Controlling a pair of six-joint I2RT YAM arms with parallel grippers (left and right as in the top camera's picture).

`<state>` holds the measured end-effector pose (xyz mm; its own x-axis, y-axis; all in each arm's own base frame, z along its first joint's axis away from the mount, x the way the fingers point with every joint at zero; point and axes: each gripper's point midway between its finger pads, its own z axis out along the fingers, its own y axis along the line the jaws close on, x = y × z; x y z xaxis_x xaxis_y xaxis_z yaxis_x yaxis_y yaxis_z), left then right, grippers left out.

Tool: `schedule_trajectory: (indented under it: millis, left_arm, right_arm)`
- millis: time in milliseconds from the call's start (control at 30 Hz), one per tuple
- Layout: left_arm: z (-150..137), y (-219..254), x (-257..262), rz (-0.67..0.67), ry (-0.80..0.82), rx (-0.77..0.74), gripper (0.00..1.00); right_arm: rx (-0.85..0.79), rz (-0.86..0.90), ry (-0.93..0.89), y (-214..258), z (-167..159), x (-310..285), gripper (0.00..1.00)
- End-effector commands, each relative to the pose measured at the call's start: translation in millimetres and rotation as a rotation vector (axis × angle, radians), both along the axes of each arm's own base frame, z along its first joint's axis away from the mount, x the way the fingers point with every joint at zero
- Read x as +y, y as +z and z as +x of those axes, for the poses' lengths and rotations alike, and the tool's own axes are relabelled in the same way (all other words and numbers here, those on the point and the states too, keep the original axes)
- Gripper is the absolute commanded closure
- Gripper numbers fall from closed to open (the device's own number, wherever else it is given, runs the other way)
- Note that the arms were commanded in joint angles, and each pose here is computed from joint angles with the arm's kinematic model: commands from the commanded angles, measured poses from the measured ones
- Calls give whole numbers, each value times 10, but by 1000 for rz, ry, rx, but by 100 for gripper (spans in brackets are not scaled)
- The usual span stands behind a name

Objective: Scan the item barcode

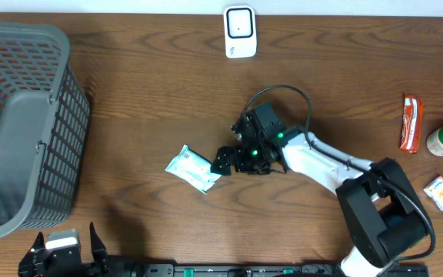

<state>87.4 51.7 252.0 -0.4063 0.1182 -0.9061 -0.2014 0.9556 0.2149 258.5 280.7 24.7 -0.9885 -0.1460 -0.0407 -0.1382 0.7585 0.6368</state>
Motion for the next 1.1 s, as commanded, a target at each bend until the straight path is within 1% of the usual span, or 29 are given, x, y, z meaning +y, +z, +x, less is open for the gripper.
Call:
schedule_trajectory:
  millis: [0, 233, 400, 533, 600, 700, 833, 1000, 1033, 1067]
  left_arm:
    - [-5, 10, -30, -6, -16, -9, 16]
    - [-5, 10, -33, -7, -18, -9, 16]
    - [-5, 10, -33, -8, -18, -9, 16]
    - [-5, 9, -33, -8, -18, -9, 16]
    - [-5, 10, -33, -7, -18, -9, 16]
    - [-5, 9, -33, -7, -18, -9, 16]
    - [-5, 9, -33, -8, -18, -9, 16]
    - [-5, 9, -33, -8, -18, -9, 16]
    - [-5, 9, -33, -8, -18, -9, 16]
    - [-5, 8, -33, -7, -18, -8, 16]
  right_arm:
    - [170, -58, -95, -355, -345, -115, 1]
    - [250, -88, -286, -632, -464, -271, 1]
    - [238, -132, -331, -716, -486, -313, 1]
    - [204, -96, -322, -675, -453, -178, 1]
    - [184, -92, -347, -668, -419, -113, 1]
    - [159, -139, -430, -719, -376, -116, 1]
    - [157, -158, -495, -786, -361, -83, 1]
    - [207, -142, -555, -1008, -362, 6, 1]
    - [217, -134, -569, -1053, -352, 24, 2]
    - [228, -126, -587, -1095, -338, 38, 7]
